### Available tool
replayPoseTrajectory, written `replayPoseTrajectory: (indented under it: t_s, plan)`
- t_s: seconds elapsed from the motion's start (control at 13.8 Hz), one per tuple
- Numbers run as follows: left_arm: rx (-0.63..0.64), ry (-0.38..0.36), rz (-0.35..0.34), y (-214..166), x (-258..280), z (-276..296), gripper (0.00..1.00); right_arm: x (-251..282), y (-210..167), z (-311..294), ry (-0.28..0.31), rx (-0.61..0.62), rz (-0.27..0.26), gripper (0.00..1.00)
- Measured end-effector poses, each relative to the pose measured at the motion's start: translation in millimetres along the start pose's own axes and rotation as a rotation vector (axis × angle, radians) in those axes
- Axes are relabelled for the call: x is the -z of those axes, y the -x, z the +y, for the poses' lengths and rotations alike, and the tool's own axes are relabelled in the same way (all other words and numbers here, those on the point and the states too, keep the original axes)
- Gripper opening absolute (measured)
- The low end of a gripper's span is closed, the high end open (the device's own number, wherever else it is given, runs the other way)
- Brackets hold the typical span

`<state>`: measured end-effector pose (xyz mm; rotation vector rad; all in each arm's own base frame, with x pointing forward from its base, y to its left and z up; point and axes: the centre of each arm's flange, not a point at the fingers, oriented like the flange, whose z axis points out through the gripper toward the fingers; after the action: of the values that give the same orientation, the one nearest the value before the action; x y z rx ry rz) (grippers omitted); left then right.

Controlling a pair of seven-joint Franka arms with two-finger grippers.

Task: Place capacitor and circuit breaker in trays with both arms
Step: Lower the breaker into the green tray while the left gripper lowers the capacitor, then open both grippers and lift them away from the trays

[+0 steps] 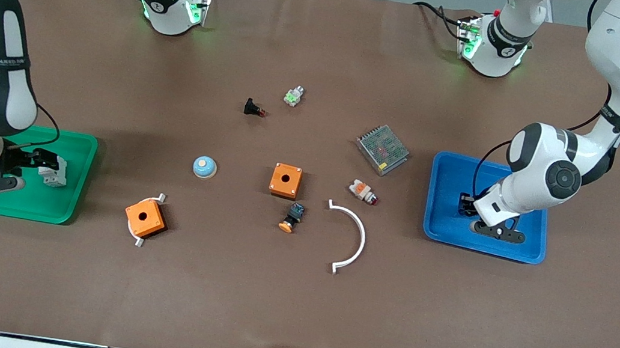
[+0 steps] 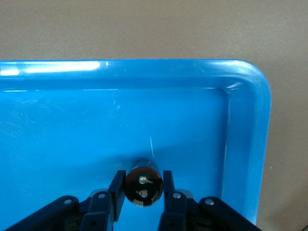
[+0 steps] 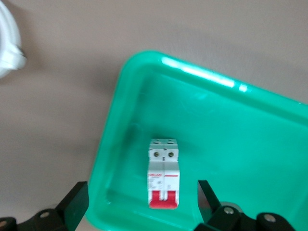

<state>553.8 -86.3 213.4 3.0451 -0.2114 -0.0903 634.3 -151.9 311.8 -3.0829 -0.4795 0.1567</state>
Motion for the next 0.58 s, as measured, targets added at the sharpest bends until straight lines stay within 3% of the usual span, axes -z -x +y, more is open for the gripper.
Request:
replayPoseTrajectory:
  t_s: [0.15,0.36,0.58]
  plan:
    - [-0.014,-0.01,0.008,-2,2,1,0.45,47,-10,-18,-0.004,-0.022,-0.003,1.0]
    - [-0.015,-0.015,0.057,-13,22,1,0.73,96,-21,-52,-0.011,-0.076,-0.018,1.0]
    - [-0.02,-0.03,0.163,-32,76,5,1.0,134,-34,-106,-0.009,-0.161,-0.031,1.0]
